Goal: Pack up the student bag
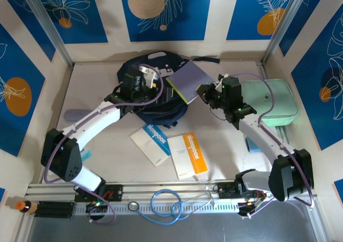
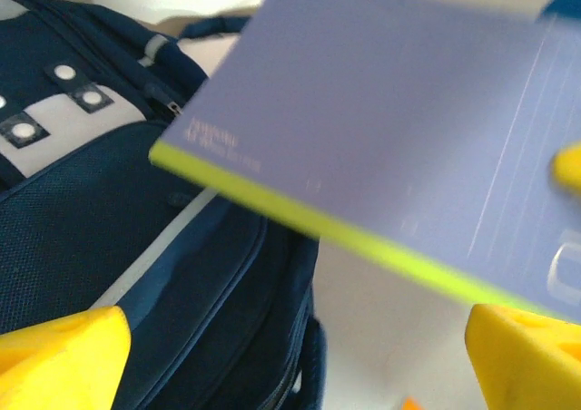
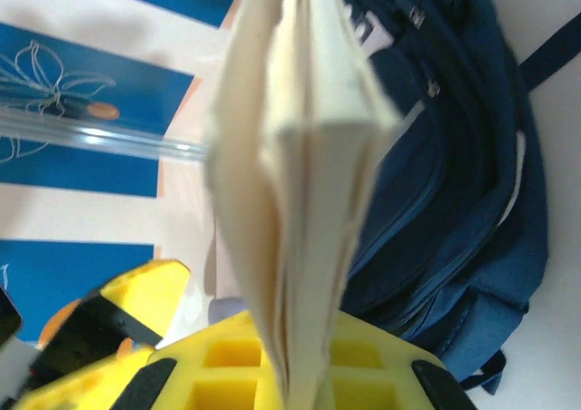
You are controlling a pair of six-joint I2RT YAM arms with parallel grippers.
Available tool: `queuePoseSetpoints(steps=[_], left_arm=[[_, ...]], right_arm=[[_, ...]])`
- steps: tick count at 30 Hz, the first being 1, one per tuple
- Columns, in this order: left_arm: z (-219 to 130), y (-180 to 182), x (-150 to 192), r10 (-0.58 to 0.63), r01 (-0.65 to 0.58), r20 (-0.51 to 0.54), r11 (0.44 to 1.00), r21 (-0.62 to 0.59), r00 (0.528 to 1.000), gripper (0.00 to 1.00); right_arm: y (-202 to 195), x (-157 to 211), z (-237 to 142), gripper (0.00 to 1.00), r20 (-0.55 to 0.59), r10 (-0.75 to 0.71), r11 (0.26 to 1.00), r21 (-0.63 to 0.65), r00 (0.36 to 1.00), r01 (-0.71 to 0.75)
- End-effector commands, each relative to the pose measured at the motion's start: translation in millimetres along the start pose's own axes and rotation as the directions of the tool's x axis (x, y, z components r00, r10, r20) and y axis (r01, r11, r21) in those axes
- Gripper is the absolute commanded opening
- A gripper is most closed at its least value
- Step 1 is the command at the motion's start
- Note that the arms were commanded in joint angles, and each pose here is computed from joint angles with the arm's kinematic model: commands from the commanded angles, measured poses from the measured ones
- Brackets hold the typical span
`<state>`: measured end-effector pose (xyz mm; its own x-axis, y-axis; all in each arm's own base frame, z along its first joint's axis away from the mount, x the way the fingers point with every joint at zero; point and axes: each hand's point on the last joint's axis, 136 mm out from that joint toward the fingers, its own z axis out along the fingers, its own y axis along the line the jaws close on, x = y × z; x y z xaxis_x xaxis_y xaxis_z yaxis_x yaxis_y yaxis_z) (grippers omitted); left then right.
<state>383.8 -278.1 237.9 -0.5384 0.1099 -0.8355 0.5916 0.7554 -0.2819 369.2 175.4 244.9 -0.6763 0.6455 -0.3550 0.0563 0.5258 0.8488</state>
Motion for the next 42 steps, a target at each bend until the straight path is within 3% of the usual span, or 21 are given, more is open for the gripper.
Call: queuePoseSetpoints(steps=[1, 6, 10, 14, 18, 29, 32, 38, 42], left_arm=[[14.4, 2.3, 18.9, 0.221, -0.219, -0.113, 0.975, 0.035, 0.969, 0.95], [36.8, 19.7, 49.7, 0.324, -0.325, -0.307, 0.945, 0.05, 0.895, 0.9], [50.9, 26.5, 71.4, 0.357, -0.349, -0.431, 0.932, 0.1, 0.829, 0.82], [67.8, 38.3, 84.8, 0.358, -0.365, -0.501, 0.927, 0.088, 0.788, 0.74], [83.5, 55.4, 100.6, 0.37, -0.412, -0.586, 0.909, 0.068, 0.721, 0.59], [103.0, 90.7, 95.4, 0.4, -0.563, -0.673, 0.826, -0.028, 0.622, 0.47], [101.7, 93.7, 82.5, 0.386, -0.575, -0.682, 0.816, -0.061, 0.621, 0.3], [87.7, 70.3, 45.3, 0.428, -0.556, -0.558, 0.828, -0.073, 0.711, 0.0], [68.6, 66.1, 5.5, 0.424, -0.545, -0.449, 0.818, -0.182, 0.786, 0.0]], right_arm=[[4.3, -21.6, -19.7, 0.0, 0.086, -0.038, 0.996, 0.083, 0.996, 0.031], [-5.3, -29.5, -32.1, 0.0, 0.113, -0.037, 0.986, 0.164, 0.993, 0.018], [-9.8, -25.9, -38.5, 0.0, 0.102, -0.021, 0.992, 0.126, 0.995, 0.009], [-18.9, -23.0, -38.4, 0.0, 0.078, 0.001, 0.993, 0.115, 0.997, -0.01], [-27.5, -24.3, -41.2, 0.0, 0.083, -0.004, 0.993, 0.117, 0.997, -0.006], [-35.1, -31.0, -39.1, 0.0, 0.072, 0.007, 0.992, 0.125, 0.997, -0.016], [-35.0, -32.2, -38.4, 0.0, 0.066, 0.012, 0.991, 0.136, 0.998, -0.021], [-38.9, -33.7, -47.5, 0.0, 0.082, -0.037, 0.987, 0.162, 0.996, 0.023], [-42.9, -39.9, -67.7, 0.0, 0.125, -0.067, 0.983, 0.177, 0.99, 0.045]])
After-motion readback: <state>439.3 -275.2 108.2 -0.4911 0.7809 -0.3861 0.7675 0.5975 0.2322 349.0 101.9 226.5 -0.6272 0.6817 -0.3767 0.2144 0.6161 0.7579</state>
